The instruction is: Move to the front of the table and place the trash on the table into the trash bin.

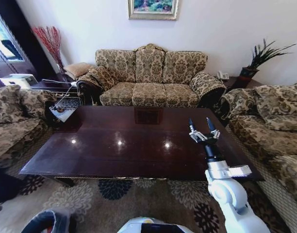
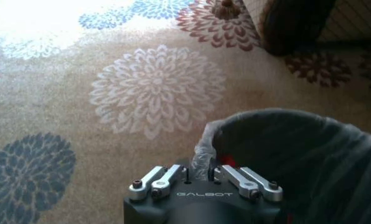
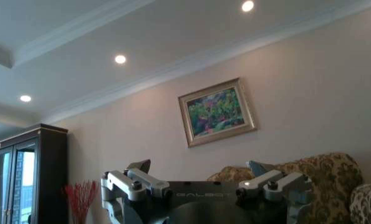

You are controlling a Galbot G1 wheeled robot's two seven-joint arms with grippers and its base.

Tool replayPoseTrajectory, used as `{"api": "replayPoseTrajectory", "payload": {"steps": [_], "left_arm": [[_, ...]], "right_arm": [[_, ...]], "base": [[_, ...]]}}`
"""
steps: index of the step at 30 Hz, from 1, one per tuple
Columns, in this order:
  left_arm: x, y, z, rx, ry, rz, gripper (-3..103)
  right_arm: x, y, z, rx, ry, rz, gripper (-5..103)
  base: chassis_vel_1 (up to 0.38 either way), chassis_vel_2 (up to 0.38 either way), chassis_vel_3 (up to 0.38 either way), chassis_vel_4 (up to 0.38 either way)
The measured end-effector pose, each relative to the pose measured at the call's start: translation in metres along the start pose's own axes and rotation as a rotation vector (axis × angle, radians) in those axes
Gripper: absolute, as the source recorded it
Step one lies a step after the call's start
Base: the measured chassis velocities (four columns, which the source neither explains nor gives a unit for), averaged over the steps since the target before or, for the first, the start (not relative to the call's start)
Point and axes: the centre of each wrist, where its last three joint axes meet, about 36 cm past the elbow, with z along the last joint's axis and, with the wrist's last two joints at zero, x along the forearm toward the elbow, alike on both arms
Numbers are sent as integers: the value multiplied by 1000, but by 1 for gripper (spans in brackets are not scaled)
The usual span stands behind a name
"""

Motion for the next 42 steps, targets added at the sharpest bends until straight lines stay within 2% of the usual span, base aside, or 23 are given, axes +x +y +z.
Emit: {"api": "replayPoseTrajectory", "payload": {"steps": [3,4,6,7,13,14,19,20,22,24,25,27,28,29,30,31,33,34,35,37,39,40,42], "left_arm": [[2,5,5,-16,8,18,24],[5,9,8,-25,10,27,34],[7,12,9,-29,6,23,34],[11,14,11,-34,-1,9,40],[27,18,5,-6,-47,-14,67],[27,18,5,-6,-47,-14,67],[36,22,-19,41,-172,-12,89],[36,22,-19,41,-172,-12,89],[60,15,-52,33,-272,62,97],[72,11,-62,22,-297,98,99],[85,7,-72,7,-323,141,99],[131,-11,-102,-54,-428,359,100],[131,-11,-102,-54,-428,359,100],[158,-19,-117,-99,-485,521,100],[172,-24,-125,-122,-513,601,100],[206,-36,-140,-172,-576,778,100],[256,-53,-156,-228,-638,1009,100],[269,-56,-160,-244,-647,1063,100],[269,-56,-160,-244,-647,1063,100],[330,-73,-166,-282,-651,1244,101],[388,-87,-169,-292,-632,1375,99],[388,-87,-169,-292,-632,1375,99],[428,-95,-170,-302,-613,1458,98]], "right_arm": [[1,-1,0,-5,3,2,100],[2,-2,-1,-8,3,6,100],[3,-3,-2,-9,2,6,100],[3,-5,-3,-12,0,6,100],[7,-2,-2,-42,-21,7,100],[7,-2,-2,-42,-21,7,100],[18,-1,-3,-62,-33,-1,100],[18,-1,-3,-62,-33,-1,100],[23,-1,-12,-54,-16,11,100],[24,-1,-15,-49,-1,21,100],[25,0,-17,-40,17,33,100],[29,3,-25,5,93,45,100],[29,3,-25,5,93,45,100],[33,5,-29,28,140,40,100],[34,7,-30,38,160,36,100],[38,12,-33,58,195,30,100],[44,22,-36,82,224,33,100],[46,25,-36,86,229,37,100],[46,25,-36,86,229,37,100],[55,35,-38,113,246,56,100],[65,40,-38,173,242,78,100],[65,40,-38,173,242,78,100],[75,43,-36,214,228,93,100]], "base": [[0,0,0,0],[0,0,0,0],[0,0,0,0],[0,0,0,0],[0,0,0,0],[0,0,0,0],[0,0,0,0],[0,0,0,0],[0,0,0,0],[0,0,0,0],[0,0,0,0],[0,0,0,0],[0,0,0,0],[0,0,0,0],[0,0,0,0],[0,0,0,0],[0,0,0,0],[0,0,0,0],[0,0,0,0],[0,0,0,0],[0,0,0,0],[0,0,0,0],[0,0,0,0]]}}
